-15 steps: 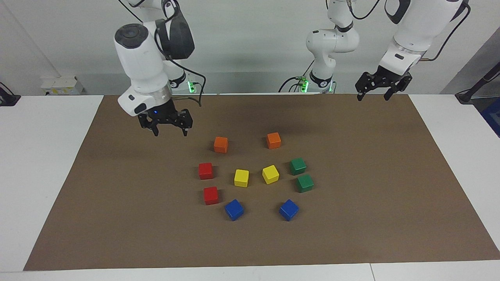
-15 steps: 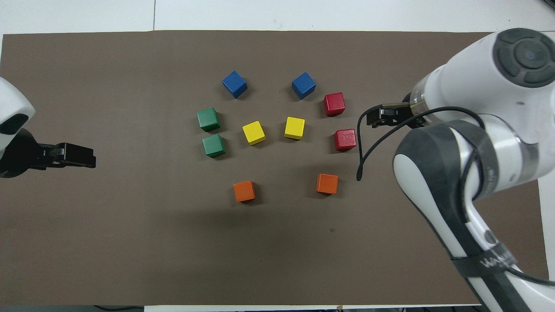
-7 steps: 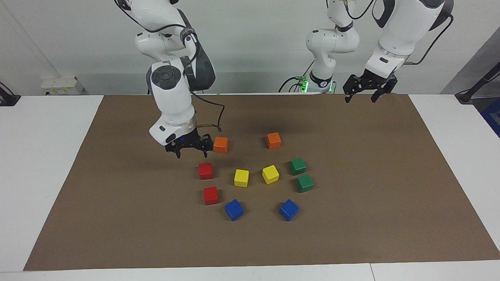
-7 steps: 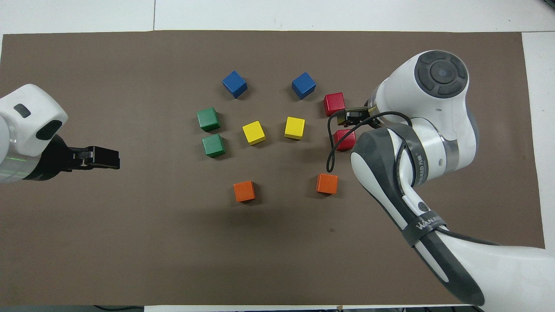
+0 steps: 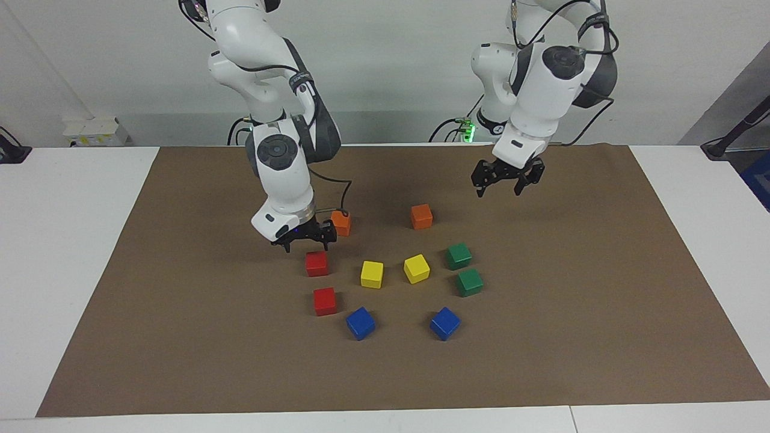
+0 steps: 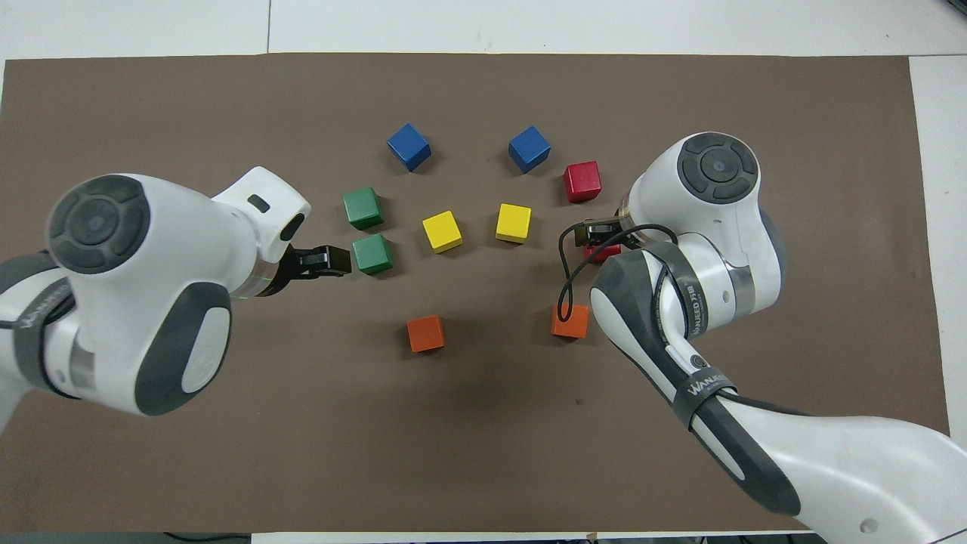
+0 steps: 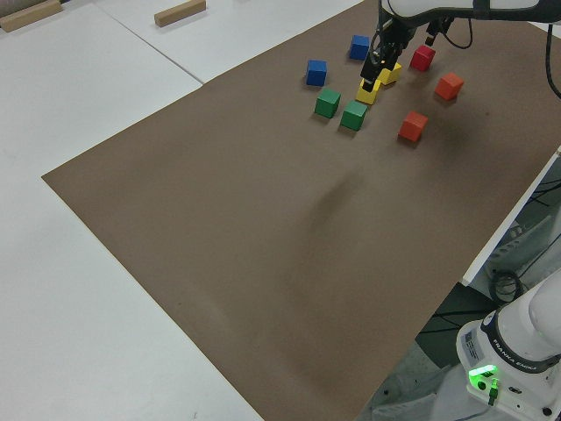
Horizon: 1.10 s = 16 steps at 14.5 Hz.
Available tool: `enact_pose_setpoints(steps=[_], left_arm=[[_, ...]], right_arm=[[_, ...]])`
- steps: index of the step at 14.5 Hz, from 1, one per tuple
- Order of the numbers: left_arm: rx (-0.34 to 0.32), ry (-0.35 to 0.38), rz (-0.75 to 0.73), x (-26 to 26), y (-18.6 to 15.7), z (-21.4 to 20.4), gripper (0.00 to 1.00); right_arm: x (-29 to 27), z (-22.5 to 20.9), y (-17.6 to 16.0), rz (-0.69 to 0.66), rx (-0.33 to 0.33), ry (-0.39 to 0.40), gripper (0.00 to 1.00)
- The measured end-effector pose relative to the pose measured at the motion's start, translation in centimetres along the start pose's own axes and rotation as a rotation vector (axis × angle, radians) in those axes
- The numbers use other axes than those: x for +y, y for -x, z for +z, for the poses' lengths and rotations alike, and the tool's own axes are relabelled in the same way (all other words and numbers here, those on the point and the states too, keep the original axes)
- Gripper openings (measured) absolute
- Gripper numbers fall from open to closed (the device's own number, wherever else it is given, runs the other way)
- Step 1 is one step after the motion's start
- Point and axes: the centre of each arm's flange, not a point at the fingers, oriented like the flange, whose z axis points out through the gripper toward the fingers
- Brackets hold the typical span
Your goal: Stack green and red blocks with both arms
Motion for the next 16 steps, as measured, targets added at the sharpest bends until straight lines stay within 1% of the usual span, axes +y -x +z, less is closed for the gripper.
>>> enact_pose_setpoints(steps=[2,4,7,10,11,14,15,16], left_arm=[[0.000,0.000,-0.015,0.2,-1.1,3.5,1.00],[0.004,0.002,-0.055,0.3,-1.6,5.7,1.00],[0.014,0.007,-0.102,0.4,-1.8,6.3,1.00],[0.023,0.012,-0.152,0.6,-1.8,6.2,1.00],[0.027,0.014,-0.159,0.8,-1.8,6.2,1.00],[0.028,0.017,-0.208,1.4,-2.2,7.2,1.00],[0.024,0.012,-0.211,1.8,-2.3,7.9,1.00],[0.019,0.002,-0.212,2.4,-2.4,8.9,1.00]], right_arm=[[-0.4,1.1,-0.1,-0.005,0.005,-0.002,1.00],[-1.3,2.6,-0.2,-0.019,0.016,-0.007,1.00],[-2.0,4.7,-0.4,-0.028,0.028,-0.011,1.00],[-2.0,5.3,-0.4,-0.028,0.022,-0.009,1.00],[-2.0,5.4,-0.4,-0.027,0.021,-0.009,0.93],[-1.8,5.4,-0.4,-0.022,0.019,-0.007,0.60],[-1.5,5.4,-0.5,-0.017,0.019,-0.007,0.55],[-1.0,5.2,-0.6,-0.010,0.020,-0.006,0.55]])
